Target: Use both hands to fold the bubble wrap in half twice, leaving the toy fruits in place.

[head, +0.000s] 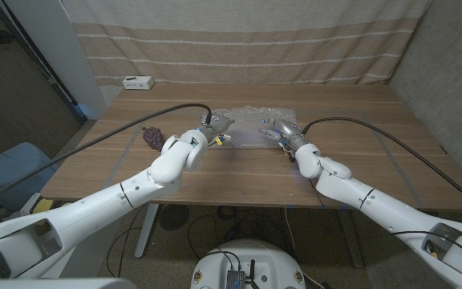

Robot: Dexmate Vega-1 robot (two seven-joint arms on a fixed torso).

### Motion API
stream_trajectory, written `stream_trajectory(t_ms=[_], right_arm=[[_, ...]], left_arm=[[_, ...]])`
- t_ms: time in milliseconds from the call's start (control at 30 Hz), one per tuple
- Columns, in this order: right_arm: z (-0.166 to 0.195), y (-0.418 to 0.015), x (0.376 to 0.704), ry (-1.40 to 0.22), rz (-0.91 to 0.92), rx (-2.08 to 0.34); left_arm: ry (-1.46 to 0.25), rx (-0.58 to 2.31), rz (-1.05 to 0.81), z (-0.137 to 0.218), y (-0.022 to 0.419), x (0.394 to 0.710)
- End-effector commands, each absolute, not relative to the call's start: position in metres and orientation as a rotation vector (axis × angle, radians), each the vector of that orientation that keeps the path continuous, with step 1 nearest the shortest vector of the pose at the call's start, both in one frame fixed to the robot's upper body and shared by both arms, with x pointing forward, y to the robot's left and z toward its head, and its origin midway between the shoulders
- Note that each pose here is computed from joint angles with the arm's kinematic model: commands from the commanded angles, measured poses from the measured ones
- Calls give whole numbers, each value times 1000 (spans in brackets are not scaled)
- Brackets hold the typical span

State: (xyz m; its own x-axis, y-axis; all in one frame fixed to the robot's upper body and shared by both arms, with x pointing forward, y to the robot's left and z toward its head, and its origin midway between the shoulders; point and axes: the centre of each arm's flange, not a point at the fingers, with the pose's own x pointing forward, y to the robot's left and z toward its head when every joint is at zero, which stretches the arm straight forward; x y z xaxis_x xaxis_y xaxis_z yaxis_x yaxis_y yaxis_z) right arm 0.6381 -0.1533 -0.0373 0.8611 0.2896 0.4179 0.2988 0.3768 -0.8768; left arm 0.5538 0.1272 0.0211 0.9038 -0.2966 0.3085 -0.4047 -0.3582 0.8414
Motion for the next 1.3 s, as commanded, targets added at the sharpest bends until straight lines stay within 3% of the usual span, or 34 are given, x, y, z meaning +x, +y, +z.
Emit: stream_trajectory(t_ms=[33,367,667,1300], right_arm=[[-43,-143,651,-530,28,-1262],[-45,-142,652,-522,16,-1273],[-43,-143,653,-521,9,-1283],[-34,-147,657,-545,10,-1279]], left_arm=[[-410,2148,90,16,124,549],[-386,2220,165,0,125,556],[-471,2329,365,-22,124,568],[-502,2321,398,-47,125,612]])
